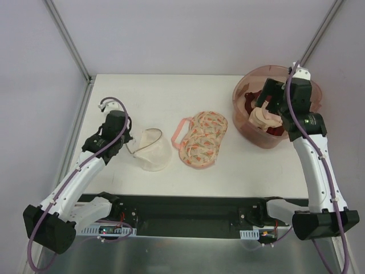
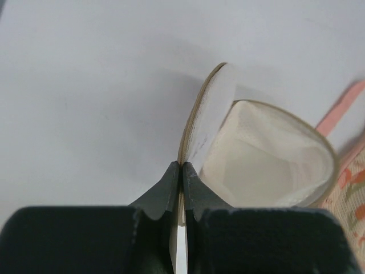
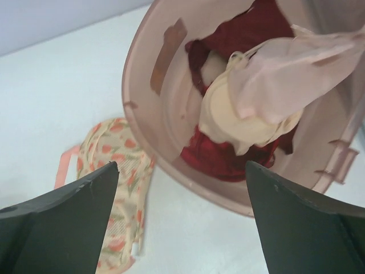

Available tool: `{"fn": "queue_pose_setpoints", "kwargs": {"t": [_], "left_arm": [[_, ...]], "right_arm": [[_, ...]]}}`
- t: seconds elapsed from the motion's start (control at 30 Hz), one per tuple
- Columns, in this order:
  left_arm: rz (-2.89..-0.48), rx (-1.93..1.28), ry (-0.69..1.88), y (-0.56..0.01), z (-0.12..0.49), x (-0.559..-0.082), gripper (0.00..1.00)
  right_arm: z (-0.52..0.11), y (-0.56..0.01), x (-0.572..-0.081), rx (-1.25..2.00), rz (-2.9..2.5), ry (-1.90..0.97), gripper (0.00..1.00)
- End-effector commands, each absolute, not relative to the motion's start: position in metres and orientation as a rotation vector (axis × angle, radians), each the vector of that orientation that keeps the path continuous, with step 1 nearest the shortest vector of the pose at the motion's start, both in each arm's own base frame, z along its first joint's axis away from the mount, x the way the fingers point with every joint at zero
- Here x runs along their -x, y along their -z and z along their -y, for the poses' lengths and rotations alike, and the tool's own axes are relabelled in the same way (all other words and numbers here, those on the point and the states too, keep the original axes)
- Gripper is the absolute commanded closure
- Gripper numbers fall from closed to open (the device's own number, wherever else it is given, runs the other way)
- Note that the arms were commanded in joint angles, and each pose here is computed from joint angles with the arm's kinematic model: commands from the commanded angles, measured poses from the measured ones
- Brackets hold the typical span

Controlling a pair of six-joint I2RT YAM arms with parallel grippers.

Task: Unzip the laundry bag and remove the bra

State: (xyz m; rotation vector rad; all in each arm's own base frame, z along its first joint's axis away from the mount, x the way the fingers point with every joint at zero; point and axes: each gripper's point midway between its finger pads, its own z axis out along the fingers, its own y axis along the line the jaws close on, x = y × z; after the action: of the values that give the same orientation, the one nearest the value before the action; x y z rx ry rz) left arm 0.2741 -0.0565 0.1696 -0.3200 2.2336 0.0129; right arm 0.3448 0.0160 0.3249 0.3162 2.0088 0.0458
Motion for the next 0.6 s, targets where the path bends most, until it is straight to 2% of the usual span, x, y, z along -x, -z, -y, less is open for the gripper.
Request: {"fn": "queue_pose_setpoints", "kwargs": {"t": [0.0,0.1,0.13,0.17,0.23,0.4,0.57], "left_arm": [[-2.076,0.365,-0.124,-0.227,0.025,-0.288,1.00],[-2.049,0.372,-0.186,-0.238,0.016,-0.292,1.00],[-2.058,0.357,-0.173,-0.238,0.018,-0.293,0.86],[-2.068,0.336,-0.157,-0.238,0.022,-0.295,0.62],[-2.112,0.244,-0.066,-0.235,0.039,-0.295,0.02],[-2.098,0.190,0.185,-0.251,0.068,-0.273,0.01],[-2.033,0.148,0.307,-0.267,0.074,-0.244,0.01]], "right_arm": [[-0.055,-0.303,-0.323,-0.259,-2.076,-0.181,0.04],[-0.082,-0.291,-0.308,-0.171,-2.118,-0.185,0.04],[-0.092,-0.286,-0.303,-0.136,-2.140,-0.191,0.04],[-0.095,-0.281,-0.301,-0.135,-2.156,-0.182,0.04],[-0.098,-0.269,-0.296,-0.124,-2.188,-0.136,0.04],[-0.100,-0.256,-0.292,-0.076,-2.223,-0.074,0.04],[-0.109,-0.258,-0.292,-0.020,-2.231,-0.035,0.04]]}}
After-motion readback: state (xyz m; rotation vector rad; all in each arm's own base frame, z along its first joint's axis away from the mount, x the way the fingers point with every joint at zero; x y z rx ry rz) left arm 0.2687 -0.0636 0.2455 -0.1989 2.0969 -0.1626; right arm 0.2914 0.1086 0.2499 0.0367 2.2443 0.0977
